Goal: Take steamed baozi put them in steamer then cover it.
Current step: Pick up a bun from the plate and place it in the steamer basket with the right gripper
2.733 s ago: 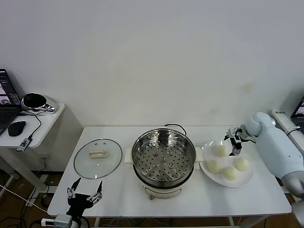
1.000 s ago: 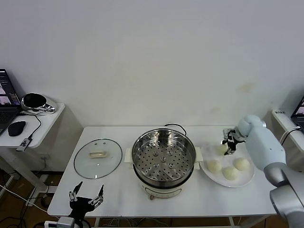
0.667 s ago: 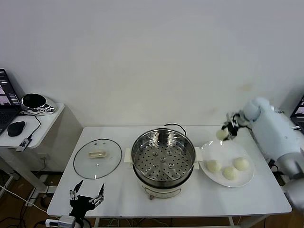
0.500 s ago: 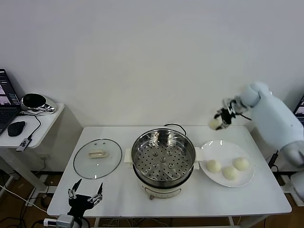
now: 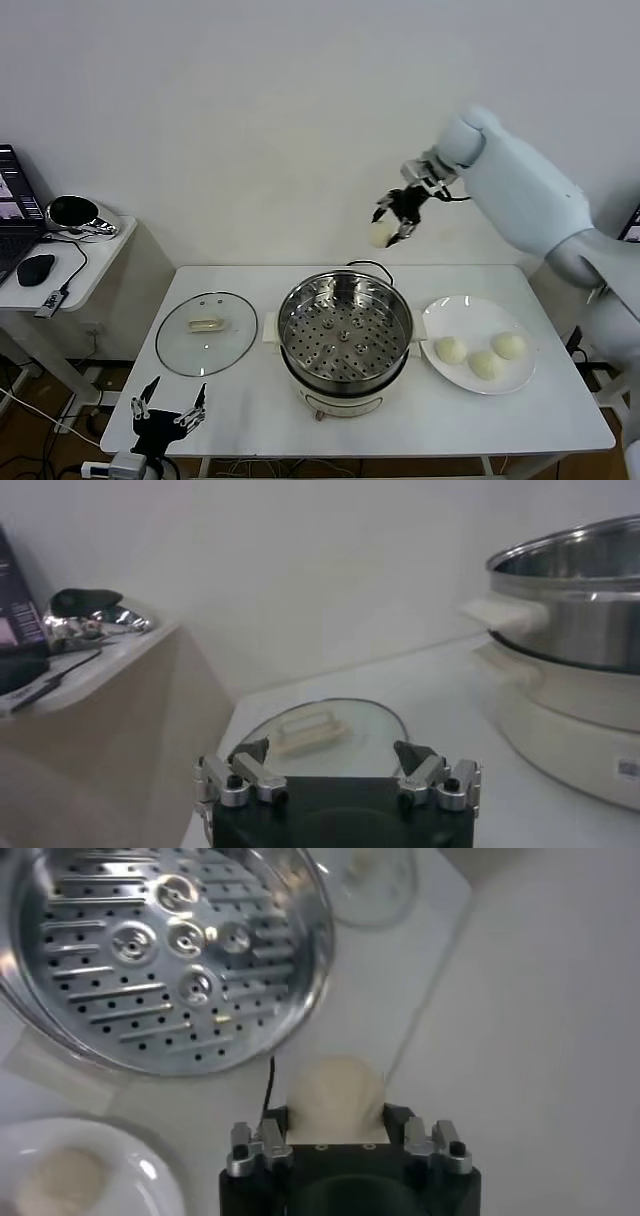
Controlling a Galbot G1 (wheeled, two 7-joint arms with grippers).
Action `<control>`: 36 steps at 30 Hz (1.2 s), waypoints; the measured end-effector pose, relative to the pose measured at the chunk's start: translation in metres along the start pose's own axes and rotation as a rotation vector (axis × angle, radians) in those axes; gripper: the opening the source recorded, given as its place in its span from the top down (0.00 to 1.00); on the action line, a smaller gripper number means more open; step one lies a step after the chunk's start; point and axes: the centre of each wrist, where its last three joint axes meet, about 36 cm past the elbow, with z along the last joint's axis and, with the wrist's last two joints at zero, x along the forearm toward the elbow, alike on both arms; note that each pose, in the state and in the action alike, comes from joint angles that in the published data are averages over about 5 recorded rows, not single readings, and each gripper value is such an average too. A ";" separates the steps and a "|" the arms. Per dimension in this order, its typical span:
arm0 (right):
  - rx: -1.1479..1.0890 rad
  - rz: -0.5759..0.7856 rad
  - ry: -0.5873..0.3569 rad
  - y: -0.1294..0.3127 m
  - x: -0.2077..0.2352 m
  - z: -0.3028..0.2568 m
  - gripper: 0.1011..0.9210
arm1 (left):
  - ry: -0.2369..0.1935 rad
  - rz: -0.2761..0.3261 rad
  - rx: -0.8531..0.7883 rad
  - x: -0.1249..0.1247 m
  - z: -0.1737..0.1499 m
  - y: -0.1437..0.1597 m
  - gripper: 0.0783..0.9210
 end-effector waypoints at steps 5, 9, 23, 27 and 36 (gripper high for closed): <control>0.166 -0.048 -0.007 -0.007 -0.013 -0.019 0.40 | 0.006 -0.001 0.005 0.001 0.001 -0.002 0.12; 0.270 -0.086 -0.004 -0.010 -0.024 -0.034 0.40 | 0.011 -0.003 0.007 0.002 0.003 -0.004 0.12; 0.453 -0.166 -0.016 -0.021 -0.074 -0.066 0.40 | 0.000 -0.002 0.005 0.008 -0.004 -0.005 0.12; 0.461 -0.171 -0.034 -0.021 -0.090 -0.067 0.40 | 0.000 -0.001 0.006 0.007 -0.004 -0.004 0.12; 0.449 -0.184 -0.044 -0.021 -0.123 -0.065 0.40 | 0.006 0.003 0.010 0.003 0.000 -0.004 0.12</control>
